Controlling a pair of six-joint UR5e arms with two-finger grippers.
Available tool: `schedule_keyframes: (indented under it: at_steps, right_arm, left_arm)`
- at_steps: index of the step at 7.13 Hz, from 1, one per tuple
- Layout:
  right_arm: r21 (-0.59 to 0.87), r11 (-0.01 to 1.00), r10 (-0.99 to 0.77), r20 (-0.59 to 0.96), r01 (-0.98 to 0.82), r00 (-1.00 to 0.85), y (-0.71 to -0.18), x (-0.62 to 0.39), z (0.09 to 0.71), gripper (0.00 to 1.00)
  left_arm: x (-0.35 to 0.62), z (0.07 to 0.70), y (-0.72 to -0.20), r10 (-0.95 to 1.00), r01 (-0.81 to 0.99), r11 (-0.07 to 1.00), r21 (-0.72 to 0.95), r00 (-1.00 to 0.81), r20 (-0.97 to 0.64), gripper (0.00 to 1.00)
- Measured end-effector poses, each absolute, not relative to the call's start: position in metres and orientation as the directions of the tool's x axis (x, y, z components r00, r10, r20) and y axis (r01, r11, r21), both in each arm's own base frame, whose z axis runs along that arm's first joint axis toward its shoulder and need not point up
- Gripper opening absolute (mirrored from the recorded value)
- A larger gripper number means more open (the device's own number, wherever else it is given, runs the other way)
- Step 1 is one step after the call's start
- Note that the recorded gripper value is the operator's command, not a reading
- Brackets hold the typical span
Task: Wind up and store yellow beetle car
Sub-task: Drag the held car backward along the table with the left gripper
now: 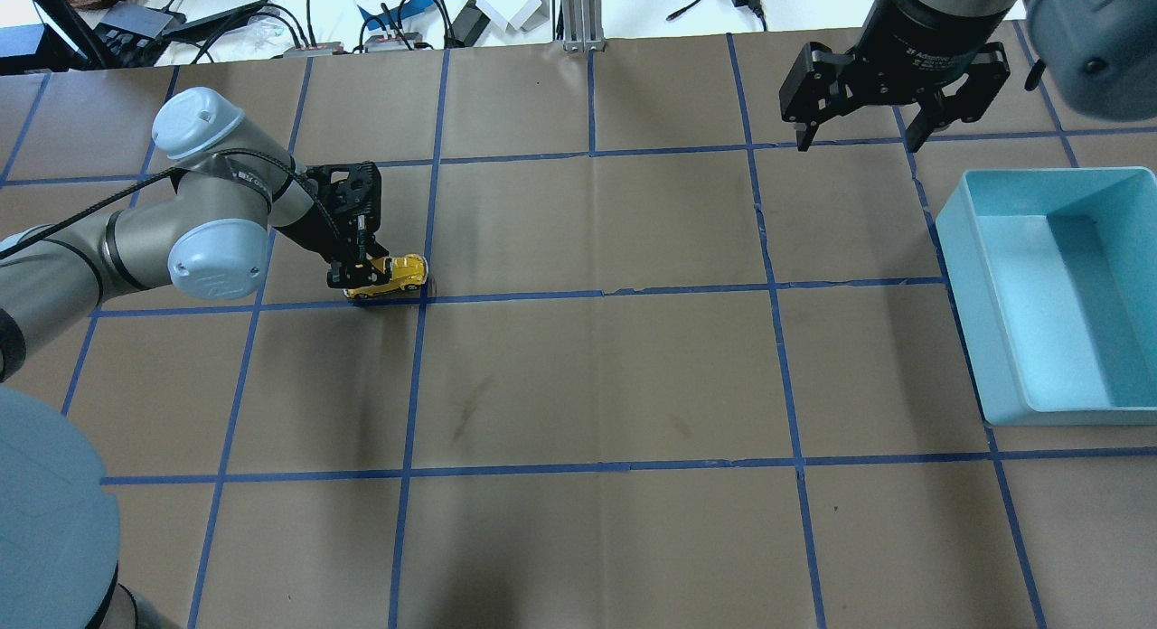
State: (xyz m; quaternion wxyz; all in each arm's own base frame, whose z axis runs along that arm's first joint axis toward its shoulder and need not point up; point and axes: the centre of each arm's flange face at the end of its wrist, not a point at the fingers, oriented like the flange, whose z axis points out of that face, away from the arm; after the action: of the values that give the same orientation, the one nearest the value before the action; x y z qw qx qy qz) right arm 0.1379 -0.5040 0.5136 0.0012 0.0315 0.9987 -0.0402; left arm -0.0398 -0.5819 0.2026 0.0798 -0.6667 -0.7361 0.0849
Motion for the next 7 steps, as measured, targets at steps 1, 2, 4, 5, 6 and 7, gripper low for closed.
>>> schedule_keyframes:
  at_steps: [1,2,4,5,6,7]
  right_arm:
    - [-0.080,0.995,0.061,-0.005,0.061,-0.998,-0.503,0.139,0.514,1.00]
    - [-0.081,0.995,0.060,-0.006,0.060,-0.998,-0.503,0.140,0.514,1.00]
    - [-0.080,0.995,0.059,-0.006,0.059,-0.998,-0.503,0.140,0.514,1.00]
    - [-0.081,0.995,0.058,-0.006,0.059,-0.998,-0.503,0.141,0.514,1.00]
    - [-0.082,0.995,0.058,-0.007,0.058,-0.998,-0.503,0.141,0.514,1.00]
    - [-0.083,0.995,0.058,-0.007,0.058,-0.998,-0.504,0.141,0.514,1.00]
  left_arm:
    - [-0.032,0.202,-0.582,0.996,0.969,0.086,-0.232,-0.088,0.000,0.21]
    - [-0.026,0.202,-0.582,0.996,0.969,0.084,-0.233,-0.086,-0.001,0.21]
    - [-0.012,0.201,-0.582,0.997,0.969,0.075,-0.234,-0.078,-0.005,0.21]
    - [-0.002,0.201,-0.581,0.997,0.967,0.077,-0.241,-0.080,-0.003,0.21]
    - [0.005,0.200,-0.581,0.997,0.964,0.080,-0.252,-0.083,-0.001,0.21]
    - [0.010,0.201,-0.581,0.997,0.963,0.078,-0.259,-0.082,-0.002,0.21]
